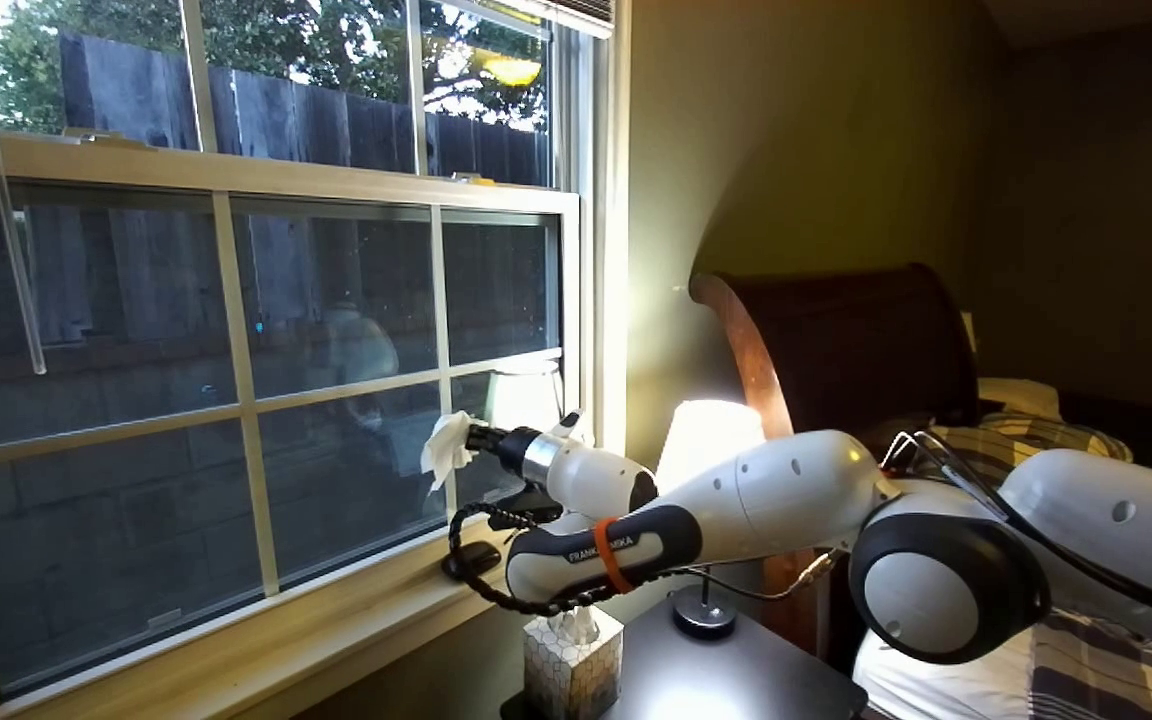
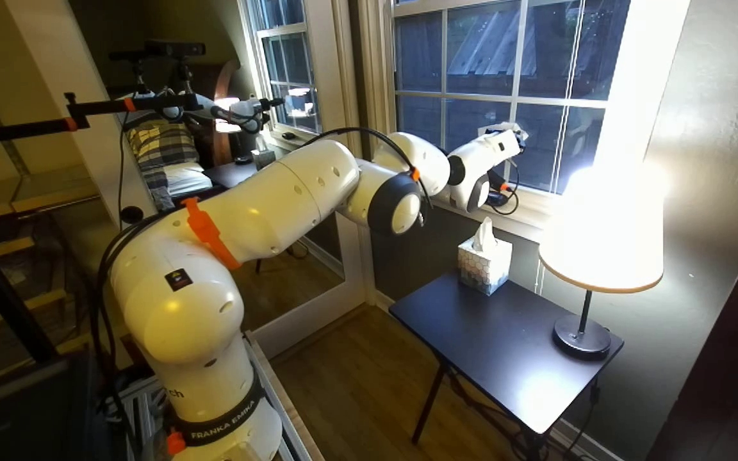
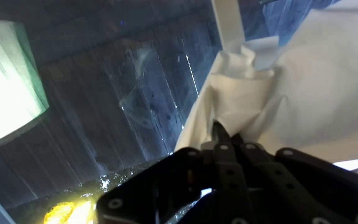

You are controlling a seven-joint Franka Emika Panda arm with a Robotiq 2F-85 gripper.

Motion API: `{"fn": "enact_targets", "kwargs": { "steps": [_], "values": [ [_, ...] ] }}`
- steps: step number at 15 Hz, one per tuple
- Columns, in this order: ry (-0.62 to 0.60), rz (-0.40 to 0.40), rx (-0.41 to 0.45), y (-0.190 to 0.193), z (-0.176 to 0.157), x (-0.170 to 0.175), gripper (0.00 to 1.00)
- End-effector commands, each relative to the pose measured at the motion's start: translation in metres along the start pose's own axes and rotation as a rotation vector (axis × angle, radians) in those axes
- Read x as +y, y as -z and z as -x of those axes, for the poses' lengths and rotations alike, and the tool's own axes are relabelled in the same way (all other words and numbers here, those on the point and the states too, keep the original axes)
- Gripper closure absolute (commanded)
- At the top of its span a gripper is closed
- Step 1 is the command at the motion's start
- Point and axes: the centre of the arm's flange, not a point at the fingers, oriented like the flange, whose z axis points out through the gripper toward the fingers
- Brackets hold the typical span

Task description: Use the tissue wipe a section of the window

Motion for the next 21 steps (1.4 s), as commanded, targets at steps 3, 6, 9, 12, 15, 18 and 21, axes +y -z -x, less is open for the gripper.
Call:
{"fn": "enact_targets", "kwargs": {
  "steps": [3,6,9,12,15,18,21],
  "values": [
    [-0.051,0.047,-0.218,0.007,0.048,0.024,1.00],
    [-0.030,0.112,-0.293,0.010,0.052,0.043,1.00],
    [0.022,0.189,-0.297,0.012,0.040,0.060,1.00],
    [0.089,0.255,-0.254,0.013,0.019,0.074,1.00],
    [0.180,0.331,-0.194,0.017,-0.013,0.087,1.00],
    [0.237,0.343,-0.119,0.016,-0.049,0.089,1.00],
    [0.242,0.274,-0.073,0.009,-0.069,0.072,1.00]
  ]
}}
